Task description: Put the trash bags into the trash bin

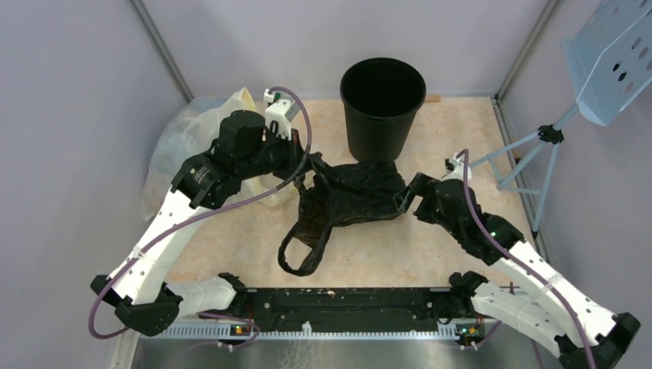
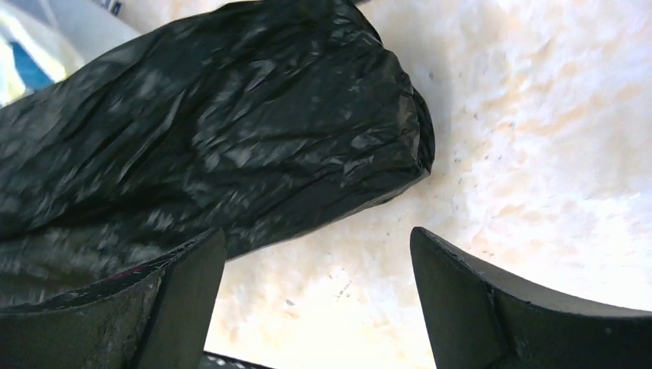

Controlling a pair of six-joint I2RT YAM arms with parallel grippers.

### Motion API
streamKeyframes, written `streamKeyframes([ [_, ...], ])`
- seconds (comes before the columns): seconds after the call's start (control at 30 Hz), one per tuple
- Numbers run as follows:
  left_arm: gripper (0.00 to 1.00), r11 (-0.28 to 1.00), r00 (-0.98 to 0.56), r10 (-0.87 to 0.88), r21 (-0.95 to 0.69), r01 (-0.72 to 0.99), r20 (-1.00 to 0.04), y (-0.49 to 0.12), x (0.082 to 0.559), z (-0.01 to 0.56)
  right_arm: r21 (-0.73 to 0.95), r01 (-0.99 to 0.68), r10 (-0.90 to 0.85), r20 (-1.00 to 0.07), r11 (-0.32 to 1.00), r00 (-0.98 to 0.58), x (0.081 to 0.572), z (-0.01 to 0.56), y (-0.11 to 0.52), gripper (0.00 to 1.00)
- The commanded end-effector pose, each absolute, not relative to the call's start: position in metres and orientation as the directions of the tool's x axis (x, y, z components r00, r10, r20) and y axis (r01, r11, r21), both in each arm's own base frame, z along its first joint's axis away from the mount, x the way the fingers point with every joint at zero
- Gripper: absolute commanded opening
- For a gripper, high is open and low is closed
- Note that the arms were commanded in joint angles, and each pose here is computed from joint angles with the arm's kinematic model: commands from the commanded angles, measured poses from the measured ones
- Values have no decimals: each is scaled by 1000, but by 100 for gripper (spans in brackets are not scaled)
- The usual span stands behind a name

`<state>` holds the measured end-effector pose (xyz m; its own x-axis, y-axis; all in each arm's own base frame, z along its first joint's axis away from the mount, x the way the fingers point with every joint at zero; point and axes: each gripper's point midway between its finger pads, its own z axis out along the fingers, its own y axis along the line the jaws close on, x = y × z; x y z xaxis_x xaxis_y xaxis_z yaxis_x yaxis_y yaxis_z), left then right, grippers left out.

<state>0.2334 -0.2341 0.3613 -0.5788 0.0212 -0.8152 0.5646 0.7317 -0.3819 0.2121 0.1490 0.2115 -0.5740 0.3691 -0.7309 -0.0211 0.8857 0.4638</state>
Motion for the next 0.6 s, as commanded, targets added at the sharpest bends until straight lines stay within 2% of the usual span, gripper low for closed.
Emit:
streamKeyframes([
  [0.0,0,703,-569,-2,-406,584,-822,-234,224,363,728,71,604,-507,682,-615,220,191,172,89],
  [0.17,0,687,-576,4,-416,596,-818,-232,215,357,860,149,758,-334,488,-560,228,181,181,88],
  [0.4,0,693,-574,5,-411,592,-819,-226,210,352,863,293,785,-174,413,-594,231,140,198,82],
  [0.57,0,694,-577,4,-413,590,-817,-227,211,348,868,345,824,-118,357,-554,243,122,203,78],
])
